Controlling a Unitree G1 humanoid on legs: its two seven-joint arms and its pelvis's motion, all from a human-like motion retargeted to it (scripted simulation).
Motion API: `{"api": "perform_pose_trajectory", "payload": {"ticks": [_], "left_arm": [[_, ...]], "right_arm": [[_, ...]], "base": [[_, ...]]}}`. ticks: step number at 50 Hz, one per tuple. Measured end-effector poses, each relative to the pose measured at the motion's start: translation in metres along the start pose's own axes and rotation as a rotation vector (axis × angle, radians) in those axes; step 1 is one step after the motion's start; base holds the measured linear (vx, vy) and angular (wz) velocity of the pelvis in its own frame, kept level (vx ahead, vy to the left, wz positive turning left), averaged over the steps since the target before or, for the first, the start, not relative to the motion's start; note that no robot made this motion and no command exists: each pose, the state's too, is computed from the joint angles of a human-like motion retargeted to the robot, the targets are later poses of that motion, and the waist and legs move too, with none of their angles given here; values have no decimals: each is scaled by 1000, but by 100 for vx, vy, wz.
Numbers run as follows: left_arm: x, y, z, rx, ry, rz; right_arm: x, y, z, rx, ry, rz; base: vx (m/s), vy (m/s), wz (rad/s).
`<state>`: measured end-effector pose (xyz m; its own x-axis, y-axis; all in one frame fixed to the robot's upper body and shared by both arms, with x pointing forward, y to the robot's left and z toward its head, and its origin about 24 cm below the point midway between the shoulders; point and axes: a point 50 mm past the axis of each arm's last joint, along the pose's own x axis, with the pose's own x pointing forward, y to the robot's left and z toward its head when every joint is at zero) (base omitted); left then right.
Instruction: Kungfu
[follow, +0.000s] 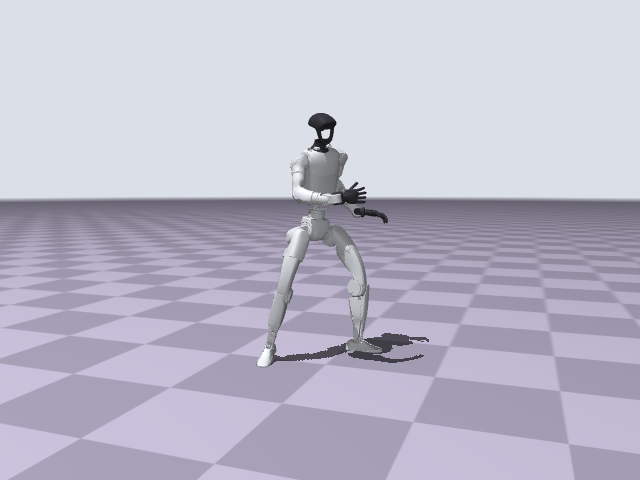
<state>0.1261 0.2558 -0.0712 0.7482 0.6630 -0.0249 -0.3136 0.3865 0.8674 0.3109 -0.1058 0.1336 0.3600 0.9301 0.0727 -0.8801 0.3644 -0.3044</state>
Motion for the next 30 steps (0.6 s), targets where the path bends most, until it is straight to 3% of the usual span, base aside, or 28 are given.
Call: {"api": "perform_pose_trajectory", "payload": {"ticks": [3, 7, 12, 16, 18, 21, 24, 25, 30], "left_arm": [[42, 49, -4, -30, -141, 2], [108, 127, 39, -173, -420, -4], [148, 162, 157, -523, -738, -35], [104, 93, 254, -687, -910, -590], [48, 40, 285, -783, -958, -981], [-42, -26, 300, -936, -855, -1435], [-76, -47, 302, -1263, -651, -1492], [-70, -49, 297, -1359, -576, -1440], [-71, -59, 273, -1289, -498, -1433]], "right_arm": [[10, -1, 27, -100, -82, 24], [2, -2, 60, -369, -135, -13], [-27, 9, 83, -711, -299, -393], [-67, 34, 90, -778, -567, -831], [-84, 48, 90, -734, -723, -1033], [-86, 63, 75, -780, -701, -1148], [-102, 71, 53, -948, -573, -1504], [-106, 77, 51, -999, -566, -1506], [-96, 92, 34, -886, -492, -1274]], "base": [[92, 68, 212], [78, 30, 230], [50, 13, 212], [44, 7, 260], [30, 13, 186], [20, 14, 94], [21, 2, 21], [23, -7, -12], [19, -2, -21]]}}
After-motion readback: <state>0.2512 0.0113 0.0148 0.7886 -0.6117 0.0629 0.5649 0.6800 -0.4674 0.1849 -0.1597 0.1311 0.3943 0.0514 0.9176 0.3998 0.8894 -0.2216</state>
